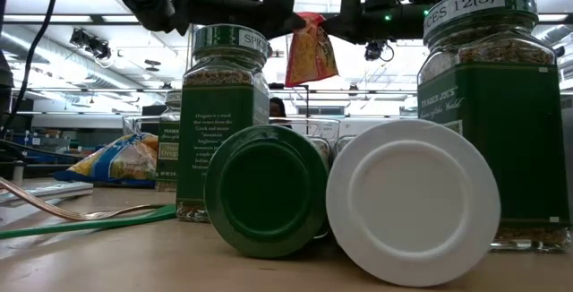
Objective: Pick & Place Food Item
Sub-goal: Put the orange noodle pack into the left transparent bin
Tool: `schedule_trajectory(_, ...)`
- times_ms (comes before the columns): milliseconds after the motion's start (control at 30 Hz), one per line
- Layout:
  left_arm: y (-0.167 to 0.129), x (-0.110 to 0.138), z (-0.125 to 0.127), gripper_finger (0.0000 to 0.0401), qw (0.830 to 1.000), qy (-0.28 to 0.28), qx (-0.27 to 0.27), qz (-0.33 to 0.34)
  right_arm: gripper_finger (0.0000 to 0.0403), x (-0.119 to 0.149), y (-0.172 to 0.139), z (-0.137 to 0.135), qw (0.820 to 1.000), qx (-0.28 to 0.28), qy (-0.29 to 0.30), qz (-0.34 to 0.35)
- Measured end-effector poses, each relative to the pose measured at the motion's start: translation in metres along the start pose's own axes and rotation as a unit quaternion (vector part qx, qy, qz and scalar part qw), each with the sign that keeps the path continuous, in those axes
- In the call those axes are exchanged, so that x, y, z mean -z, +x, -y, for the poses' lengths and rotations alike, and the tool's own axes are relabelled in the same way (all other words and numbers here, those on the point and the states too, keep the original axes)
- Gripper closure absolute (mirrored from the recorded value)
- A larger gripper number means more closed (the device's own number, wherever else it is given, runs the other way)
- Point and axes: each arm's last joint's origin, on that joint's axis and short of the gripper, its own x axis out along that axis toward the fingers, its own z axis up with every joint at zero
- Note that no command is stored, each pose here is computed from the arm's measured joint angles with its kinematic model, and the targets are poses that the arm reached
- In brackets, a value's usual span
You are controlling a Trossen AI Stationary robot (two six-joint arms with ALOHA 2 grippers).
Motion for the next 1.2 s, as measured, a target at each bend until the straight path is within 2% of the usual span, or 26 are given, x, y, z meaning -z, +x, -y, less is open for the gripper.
schedule_trajectory(133,-0.001,0.0,0.002,0.0387,1.0,0.03,-0.006,-0.001,0.0403,0.0,0.0,0.0,1.0,-0.001,0.0,-0.002)
schedule_trajectory(467,-0.001,0.002,0.002,0.0398,0.999,0.049,-0.006,-0.01,0.0392,0.001,0.0,0.0,1.0,-0.009,-0.009,-0.003)
schedule_trajectory(667,-0.001,0.004,0.002,0.0399,0.998,0.057,-0.01,-0.02,0.0336,0.001,0.0,-0.001,1.0,-0.012,-0.01,-0.004)
schedule_trajectory(1000,-0.008,-0.006,0.0,0.04,0.996,0.083,-0.025,-0.036,0.0197,-0.01,-0.006,-0.002,1.0,-0.03,-0.009,0.003)
schedule_trajectory(1200,-0.018,-0.018,-0.006,0.04,0.992,0.098,-0.046,-0.063,0.0173,-0.02,-0.019,-0.009,0.997,-0.064,-0.015,-0.034)
